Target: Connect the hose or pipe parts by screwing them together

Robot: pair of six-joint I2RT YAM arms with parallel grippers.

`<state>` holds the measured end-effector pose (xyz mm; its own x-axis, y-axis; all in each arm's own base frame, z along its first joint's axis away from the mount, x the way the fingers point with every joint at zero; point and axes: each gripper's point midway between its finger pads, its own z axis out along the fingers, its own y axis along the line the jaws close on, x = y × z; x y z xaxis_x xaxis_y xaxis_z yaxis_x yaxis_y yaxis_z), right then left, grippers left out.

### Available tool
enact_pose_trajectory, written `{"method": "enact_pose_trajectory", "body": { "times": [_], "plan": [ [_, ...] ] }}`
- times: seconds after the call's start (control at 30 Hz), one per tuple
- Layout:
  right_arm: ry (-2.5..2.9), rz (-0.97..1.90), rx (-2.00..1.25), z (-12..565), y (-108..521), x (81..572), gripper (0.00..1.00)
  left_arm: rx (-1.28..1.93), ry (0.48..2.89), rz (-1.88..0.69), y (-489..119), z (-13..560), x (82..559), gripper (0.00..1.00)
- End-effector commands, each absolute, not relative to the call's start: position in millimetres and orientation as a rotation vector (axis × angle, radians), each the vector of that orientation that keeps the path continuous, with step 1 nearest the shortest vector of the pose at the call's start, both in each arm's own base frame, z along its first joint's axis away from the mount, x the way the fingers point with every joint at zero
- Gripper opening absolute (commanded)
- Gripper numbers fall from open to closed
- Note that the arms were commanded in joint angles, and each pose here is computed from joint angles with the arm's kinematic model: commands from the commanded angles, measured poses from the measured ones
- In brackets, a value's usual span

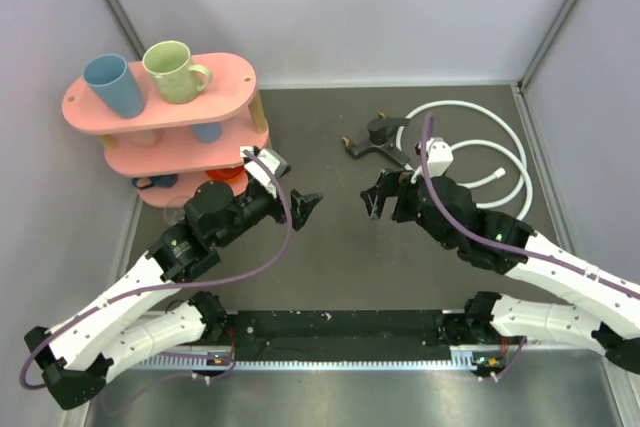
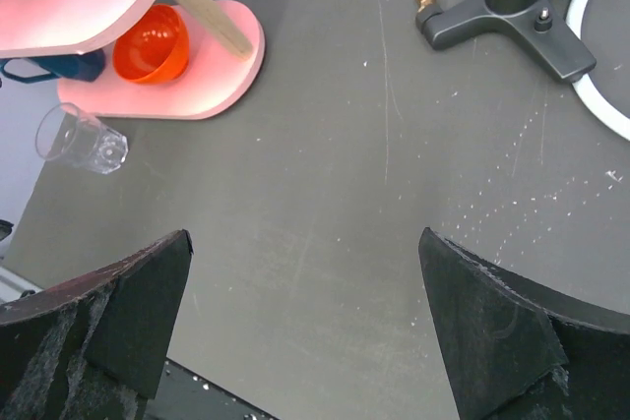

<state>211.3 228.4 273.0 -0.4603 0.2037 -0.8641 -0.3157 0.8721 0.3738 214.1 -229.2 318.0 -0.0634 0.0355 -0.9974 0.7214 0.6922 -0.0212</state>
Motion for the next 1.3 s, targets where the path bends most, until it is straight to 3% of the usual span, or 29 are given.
{"method": "enact_pose_trajectory", "body": {
  "times": [0.0,0.3,0.57,0.77,1.03,1.13,1.27],
  "plan": [
    [1.932,0.614,-0.042,277.5,223.7,211.4,0.99,0.624,1.495,-0.628,-228.8,331.3,215.5,0.97],
    [1.887,0.371,-0.065,272.8,202.5,232.2,0.99,0.598,1.5,-0.604,-223.9,332.7,218.7,0.96],
    [1.807,0.189,-0.359,291.6,192.2,326.4,0.99,0.588,1.475,-0.559,-214.5,339.0,219.3,0.93],
    [1.841,0.212,-0.487,270.7,180.2,406.6,0.91,0.57,1.459,-0.539,-208.6,342.2,219.4,0.93],
    [2.065,0.467,-0.439,227.3,171.0,488.1,0.93,0.591,1.457,-0.559,-212.8,342.0,216.2,0.92],
    [2.079,0.571,-0.38,235.4,167.2,507.3,0.91,0.584,1.449,-0.555,-210.9,344.6,215.6,0.91],
    [2.156,0.627,-0.368,201.8,169.3,518.4,0.88,0.59,1.455,-0.543,-211.2,341.8,217.3,0.91]
  ]
}}
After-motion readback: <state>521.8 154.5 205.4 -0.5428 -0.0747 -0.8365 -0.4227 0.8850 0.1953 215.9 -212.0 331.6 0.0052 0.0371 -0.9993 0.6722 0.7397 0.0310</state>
